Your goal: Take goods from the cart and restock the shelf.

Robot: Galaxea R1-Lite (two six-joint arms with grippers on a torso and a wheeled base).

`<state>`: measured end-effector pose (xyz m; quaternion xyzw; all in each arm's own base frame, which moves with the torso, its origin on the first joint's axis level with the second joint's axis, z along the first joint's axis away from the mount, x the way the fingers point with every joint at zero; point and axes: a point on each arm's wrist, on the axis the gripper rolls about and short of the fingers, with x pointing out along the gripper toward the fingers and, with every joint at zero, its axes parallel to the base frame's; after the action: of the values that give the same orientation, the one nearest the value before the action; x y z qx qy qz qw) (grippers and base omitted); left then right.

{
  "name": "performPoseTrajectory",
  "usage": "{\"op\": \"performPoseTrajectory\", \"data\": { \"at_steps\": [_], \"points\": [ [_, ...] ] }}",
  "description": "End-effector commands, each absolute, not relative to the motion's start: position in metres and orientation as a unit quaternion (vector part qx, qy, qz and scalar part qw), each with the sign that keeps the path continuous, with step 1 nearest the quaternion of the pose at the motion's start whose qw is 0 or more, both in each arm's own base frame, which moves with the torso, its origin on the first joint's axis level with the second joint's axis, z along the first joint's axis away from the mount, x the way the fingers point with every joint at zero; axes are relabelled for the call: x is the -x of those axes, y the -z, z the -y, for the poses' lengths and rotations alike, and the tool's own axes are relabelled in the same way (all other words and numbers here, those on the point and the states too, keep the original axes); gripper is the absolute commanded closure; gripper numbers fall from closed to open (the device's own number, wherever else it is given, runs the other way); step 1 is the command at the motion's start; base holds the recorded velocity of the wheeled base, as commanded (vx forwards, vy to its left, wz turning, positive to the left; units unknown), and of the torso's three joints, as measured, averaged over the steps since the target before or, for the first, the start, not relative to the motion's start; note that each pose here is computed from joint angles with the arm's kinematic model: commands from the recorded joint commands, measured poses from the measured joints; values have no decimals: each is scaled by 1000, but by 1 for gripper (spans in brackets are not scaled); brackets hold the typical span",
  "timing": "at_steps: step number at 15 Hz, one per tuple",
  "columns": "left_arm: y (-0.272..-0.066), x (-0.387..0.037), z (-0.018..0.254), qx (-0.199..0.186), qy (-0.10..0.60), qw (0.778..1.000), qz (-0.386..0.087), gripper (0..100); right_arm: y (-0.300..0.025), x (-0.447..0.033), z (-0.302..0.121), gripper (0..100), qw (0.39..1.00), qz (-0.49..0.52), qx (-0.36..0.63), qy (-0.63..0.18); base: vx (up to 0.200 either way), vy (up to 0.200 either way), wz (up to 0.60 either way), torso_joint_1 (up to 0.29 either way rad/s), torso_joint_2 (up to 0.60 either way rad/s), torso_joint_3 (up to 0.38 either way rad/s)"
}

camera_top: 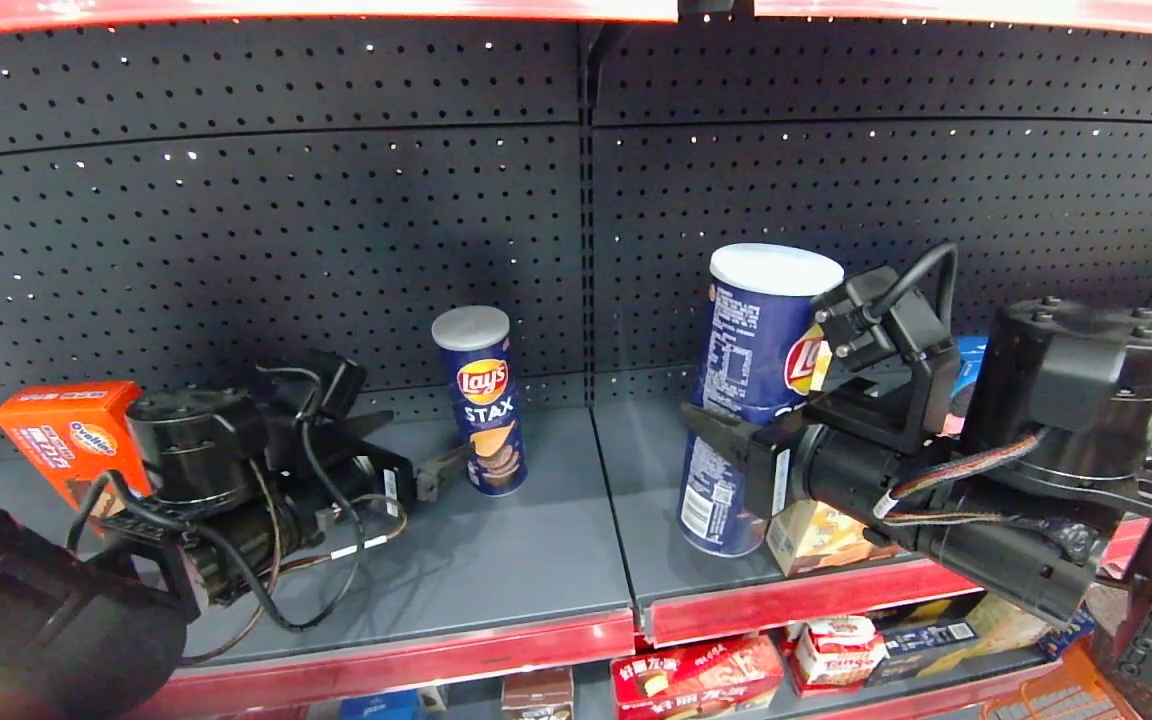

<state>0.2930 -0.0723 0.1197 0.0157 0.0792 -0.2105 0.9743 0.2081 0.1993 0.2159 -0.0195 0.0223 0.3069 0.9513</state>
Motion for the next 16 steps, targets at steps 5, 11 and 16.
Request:
{"op": "performPoseTrajectory", "data": {
  "at_steps": [5, 11, 16],
  "points": [
    [-108, -314, 102, -24, 193, 977, -84, 0, -211, -212, -205, 100, 951, -29, 22, -309, 0, 0, 0, 0, 0, 0],
    [-110, -332, 118, -27, 170, 983, -68, 0, -210, -213, -205, 100, 951, -30, 23, -308, 0, 0, 0, 0, 0, 0],
    [-107, -343, 122, -27, 156, 985, -62, 0, -208, -215, -207, 100, 950, -33, 23, -309, 0, 0, 0, 0, 0, 0]
  ]
}}
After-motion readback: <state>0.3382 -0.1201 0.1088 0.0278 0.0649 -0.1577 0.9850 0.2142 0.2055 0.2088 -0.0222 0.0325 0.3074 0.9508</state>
